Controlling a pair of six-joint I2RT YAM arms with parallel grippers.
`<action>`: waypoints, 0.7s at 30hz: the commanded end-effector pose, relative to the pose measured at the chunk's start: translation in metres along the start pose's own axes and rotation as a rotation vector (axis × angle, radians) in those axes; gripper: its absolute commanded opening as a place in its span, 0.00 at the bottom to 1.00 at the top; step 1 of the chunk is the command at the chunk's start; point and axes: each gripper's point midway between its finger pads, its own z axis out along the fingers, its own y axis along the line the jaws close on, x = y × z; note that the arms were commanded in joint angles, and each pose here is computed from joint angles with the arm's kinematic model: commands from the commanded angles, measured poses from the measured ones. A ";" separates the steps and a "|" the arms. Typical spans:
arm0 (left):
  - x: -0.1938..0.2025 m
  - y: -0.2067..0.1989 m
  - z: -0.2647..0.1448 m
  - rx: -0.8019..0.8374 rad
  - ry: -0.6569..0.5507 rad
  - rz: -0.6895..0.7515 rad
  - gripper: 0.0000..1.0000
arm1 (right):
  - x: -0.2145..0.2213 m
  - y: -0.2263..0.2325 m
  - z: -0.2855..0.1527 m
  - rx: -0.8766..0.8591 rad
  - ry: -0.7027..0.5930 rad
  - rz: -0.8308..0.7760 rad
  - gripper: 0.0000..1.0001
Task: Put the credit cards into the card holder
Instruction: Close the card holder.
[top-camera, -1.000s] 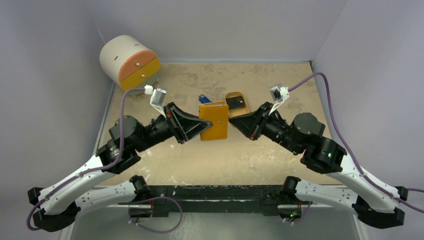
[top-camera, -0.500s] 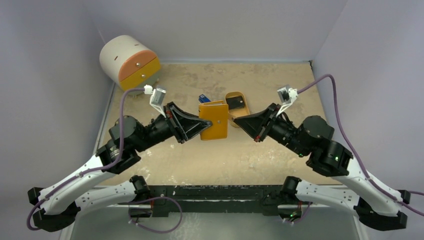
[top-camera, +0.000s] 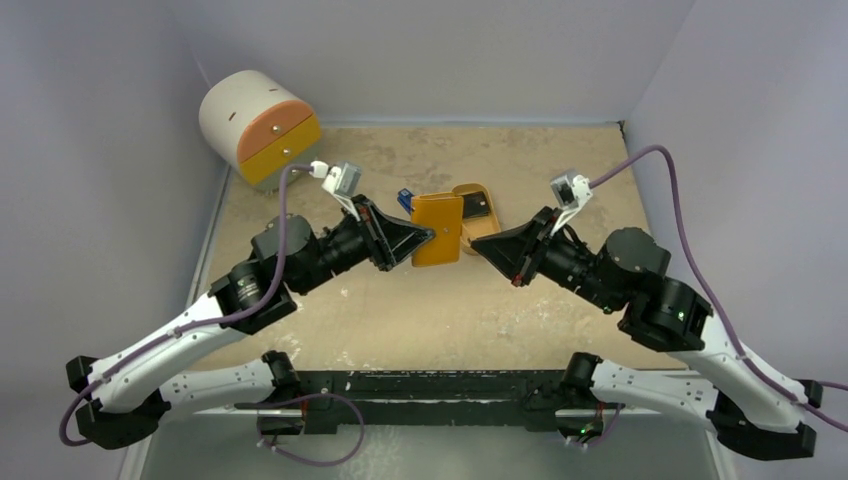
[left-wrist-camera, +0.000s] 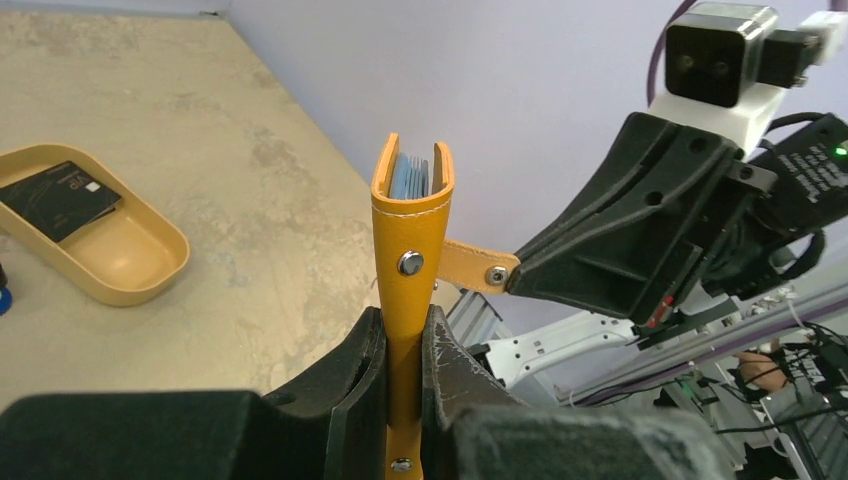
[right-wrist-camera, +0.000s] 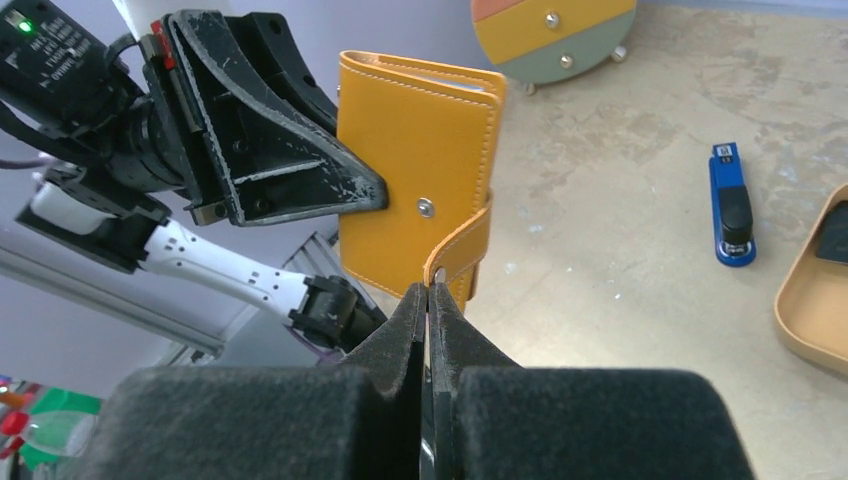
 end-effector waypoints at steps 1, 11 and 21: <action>-0.032 0.000 0.009 -0.039 -0.100 0.034 0.00 | -0.022 0.015 -0.002 -0.043 -0.039 -0.034 0.00; -0.019 0.007 0.017 -0.097 -0.115 0.074 0.00 | -0.011 -0.006 0.022 0.064 -0.021 -0.045 0.00; 0.006 0.018 0.022 -0.180 -0.081 0.141 0.00 | 0.006 -0.017 0.029 0.063 -0.038 -0.066 0.00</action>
